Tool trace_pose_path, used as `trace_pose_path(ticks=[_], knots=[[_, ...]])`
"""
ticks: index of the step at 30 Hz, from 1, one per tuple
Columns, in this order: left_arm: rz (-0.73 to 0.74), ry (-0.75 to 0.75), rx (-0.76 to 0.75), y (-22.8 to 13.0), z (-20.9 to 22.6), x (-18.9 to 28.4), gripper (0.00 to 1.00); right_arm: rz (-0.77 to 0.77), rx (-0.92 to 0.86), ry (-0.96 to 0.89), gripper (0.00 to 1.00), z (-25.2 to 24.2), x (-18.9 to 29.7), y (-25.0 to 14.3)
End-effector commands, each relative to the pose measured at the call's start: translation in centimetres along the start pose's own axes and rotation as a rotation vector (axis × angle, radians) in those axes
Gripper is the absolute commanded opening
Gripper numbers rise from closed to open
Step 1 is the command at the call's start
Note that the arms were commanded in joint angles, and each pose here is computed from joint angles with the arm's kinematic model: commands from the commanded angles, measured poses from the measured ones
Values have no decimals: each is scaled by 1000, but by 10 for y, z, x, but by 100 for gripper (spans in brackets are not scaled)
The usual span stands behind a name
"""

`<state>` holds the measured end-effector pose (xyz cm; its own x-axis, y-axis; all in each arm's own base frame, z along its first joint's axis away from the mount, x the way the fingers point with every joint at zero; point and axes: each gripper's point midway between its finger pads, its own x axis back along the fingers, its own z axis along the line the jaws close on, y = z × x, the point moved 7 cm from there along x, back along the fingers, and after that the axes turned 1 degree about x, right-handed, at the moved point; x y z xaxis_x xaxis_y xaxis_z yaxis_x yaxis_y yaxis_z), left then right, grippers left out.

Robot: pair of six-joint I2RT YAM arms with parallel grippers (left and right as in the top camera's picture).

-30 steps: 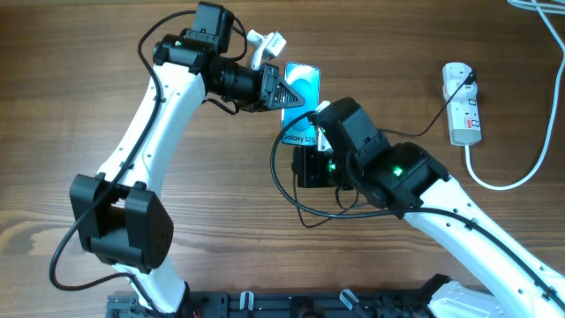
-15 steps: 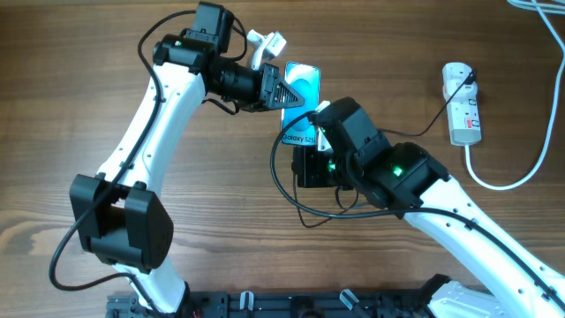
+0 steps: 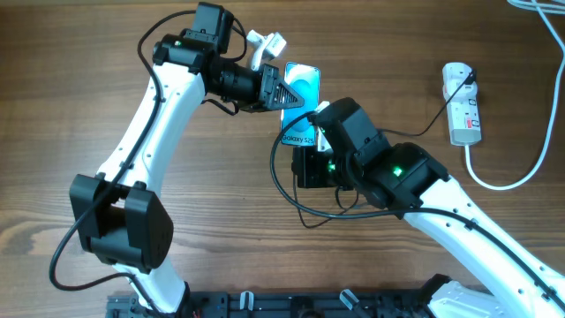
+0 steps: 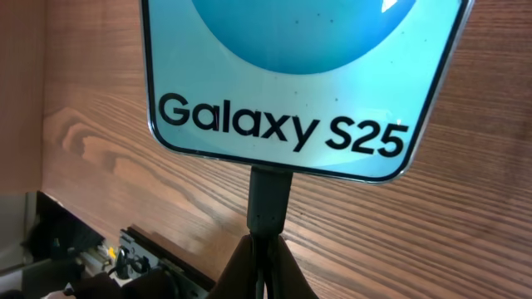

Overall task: Plug charger to phone and switch on socket
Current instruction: 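Hold the plug pressed into the phone with both grippers, then lower the plugged phone flat onto the table with both grippers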

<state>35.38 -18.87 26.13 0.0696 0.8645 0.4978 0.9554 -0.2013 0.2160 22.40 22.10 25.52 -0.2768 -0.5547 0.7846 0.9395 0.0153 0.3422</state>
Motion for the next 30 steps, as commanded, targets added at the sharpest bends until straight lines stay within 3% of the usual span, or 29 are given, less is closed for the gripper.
trace_pose_path(ticks=[1, 30], knots=[[9, -41, -22, -6, -17, 6, 4, -110, 43, 9, 5, 6, 13, 22], [32, -38, 9, -12, -17, 6, 4, -289, 167, -51, 9, 7, 19, 48]])
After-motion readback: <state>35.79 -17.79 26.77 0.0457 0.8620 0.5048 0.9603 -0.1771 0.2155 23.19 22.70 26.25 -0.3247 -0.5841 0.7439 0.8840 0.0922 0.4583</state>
